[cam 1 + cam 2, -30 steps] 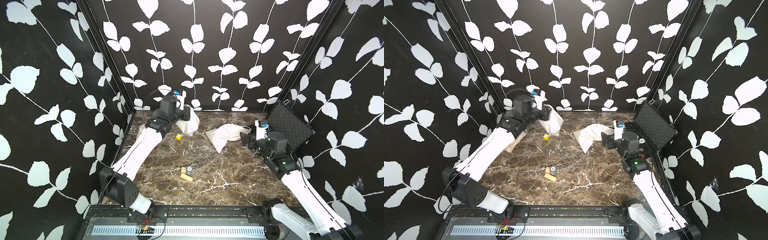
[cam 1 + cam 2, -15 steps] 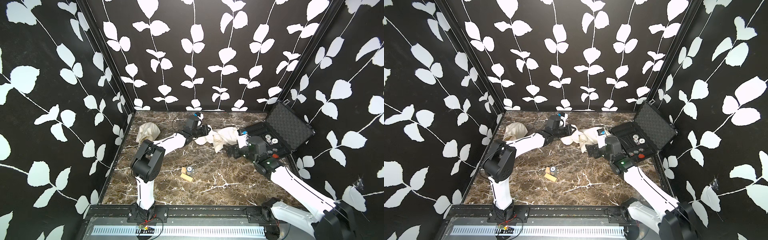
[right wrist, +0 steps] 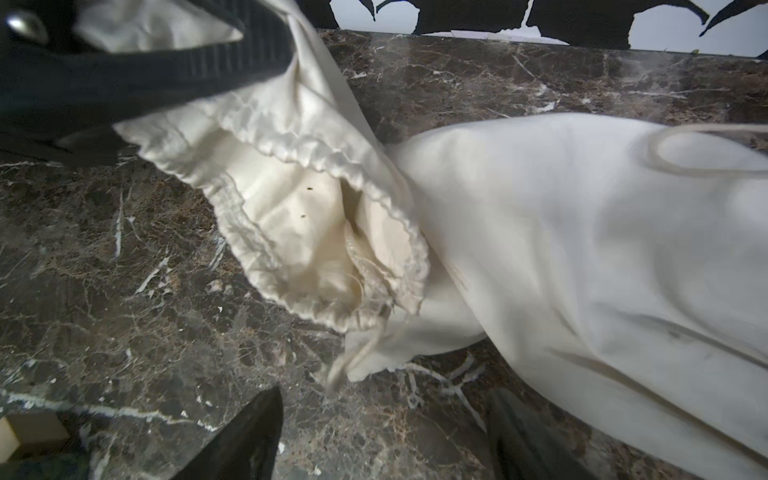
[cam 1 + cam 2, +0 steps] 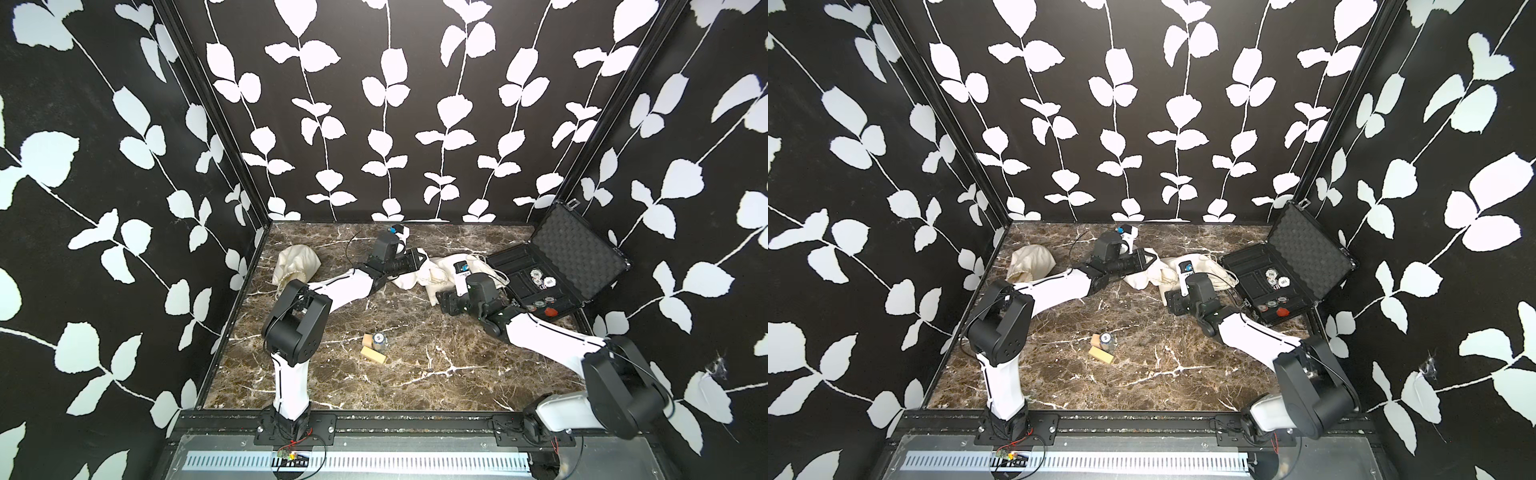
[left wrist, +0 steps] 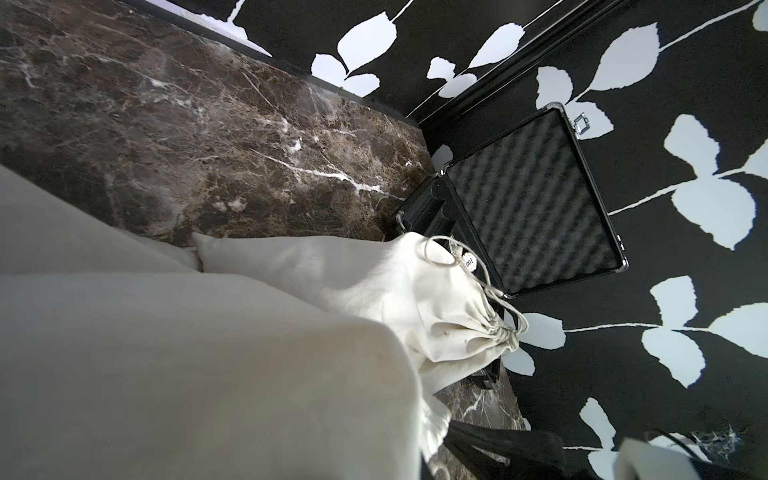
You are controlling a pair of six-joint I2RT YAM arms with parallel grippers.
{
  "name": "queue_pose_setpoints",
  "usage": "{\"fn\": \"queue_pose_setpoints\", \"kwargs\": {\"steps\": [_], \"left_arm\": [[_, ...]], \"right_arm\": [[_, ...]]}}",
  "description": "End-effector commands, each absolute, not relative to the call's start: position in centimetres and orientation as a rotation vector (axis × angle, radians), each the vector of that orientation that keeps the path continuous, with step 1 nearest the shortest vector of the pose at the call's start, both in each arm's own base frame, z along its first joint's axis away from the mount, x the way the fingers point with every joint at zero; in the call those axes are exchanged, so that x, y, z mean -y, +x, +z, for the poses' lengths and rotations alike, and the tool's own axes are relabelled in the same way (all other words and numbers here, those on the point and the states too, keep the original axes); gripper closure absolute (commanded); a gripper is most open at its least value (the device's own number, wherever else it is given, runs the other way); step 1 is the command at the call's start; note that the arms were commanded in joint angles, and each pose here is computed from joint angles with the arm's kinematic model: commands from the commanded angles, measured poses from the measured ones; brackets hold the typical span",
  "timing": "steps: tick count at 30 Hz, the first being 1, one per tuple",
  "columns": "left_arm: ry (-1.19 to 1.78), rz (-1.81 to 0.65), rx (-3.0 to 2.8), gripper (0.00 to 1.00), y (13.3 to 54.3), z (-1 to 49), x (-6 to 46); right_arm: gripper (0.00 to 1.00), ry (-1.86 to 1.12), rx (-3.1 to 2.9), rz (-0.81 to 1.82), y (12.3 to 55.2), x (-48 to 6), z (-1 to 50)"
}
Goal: Close the soil bag
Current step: Frap the soil bag at the center of the board.
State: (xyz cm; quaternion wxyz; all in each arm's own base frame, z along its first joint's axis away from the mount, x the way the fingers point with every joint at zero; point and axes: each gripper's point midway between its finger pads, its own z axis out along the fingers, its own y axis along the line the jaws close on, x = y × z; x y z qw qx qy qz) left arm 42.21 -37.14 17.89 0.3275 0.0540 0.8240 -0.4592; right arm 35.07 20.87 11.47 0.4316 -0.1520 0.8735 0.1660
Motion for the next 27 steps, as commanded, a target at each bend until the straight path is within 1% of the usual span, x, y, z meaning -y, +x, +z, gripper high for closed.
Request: {"fn": "queue_pose_setpoints", "kwargs": {"steps": [1,3,6,8,10,11,13,15,18,22,25,27], "left_arm": [[0.178,-1.25,-2.07,1.0,41.5,21.6,37.2],[0.184,-1.246,-2.066,1.0,41.4,21.8,37.2],[0.179,-1.232,-2.069,1.0,41.5,21.8,37.0],[0.177,-1.225,-2.066,1.0,41.5,21.9,36.9],[0.183,-1.218,-2.062,1.0,41.5,22.1,36.8],[0.184,-1.207,-2.063,1.0,41.5,22.1,36.7],[0.172,-1.159,-2.082,1.0,41.8,21.5,35.9],[0.135,-1.103,-2.108,0.99,42.4,20.4,34.4],[0.059,-1.011,-2.158,0.97,43.3,18.4,31.5],[0.024,-0.846,-2.226,0.93,43.9,15.6,28.3],[0.032,-0.773,-2.249,0.85,43.6,14.3,27.1],[0.07,-0.772,-2.216,0.81,43.4,15.3,27.0]], "right_arm": [[0.26,-0.328,-2.091,0.47,37.0,-22.3,13.1],[0.31,-0.324,-2.085,0.484,37.6,-22.9,12.8],[0.41,-0.311,-2.093,0.495,38.1,-23.2,11.8],[0.53,-0.312,-2.094,0.511,38.1,-23.4,11.4],[0.7,-0.33,-2.095,0.519,37.7,-23.5,11.0],[0.81,-0.342,-2.093,0.507,37.5,-23.3,11.2],[0.93,-0.356,-2.091,0.461,37.0,-22.5,11.9],[1.0,-0.372,-2.089,0.389,36.4,-21.1,12.9],[1.0,-0.405,-2.086,0.282,35.4,-19.1,14.8],[1.0,-0.429,-2.017,0.195,34.1,-17.1,19.6],[1.0,-0.433,-1.928,0.223,33.3,-17.0,24.0],[1.0,-0.463,-1.876,0.276,33.1,-17.9,26.5]]}}
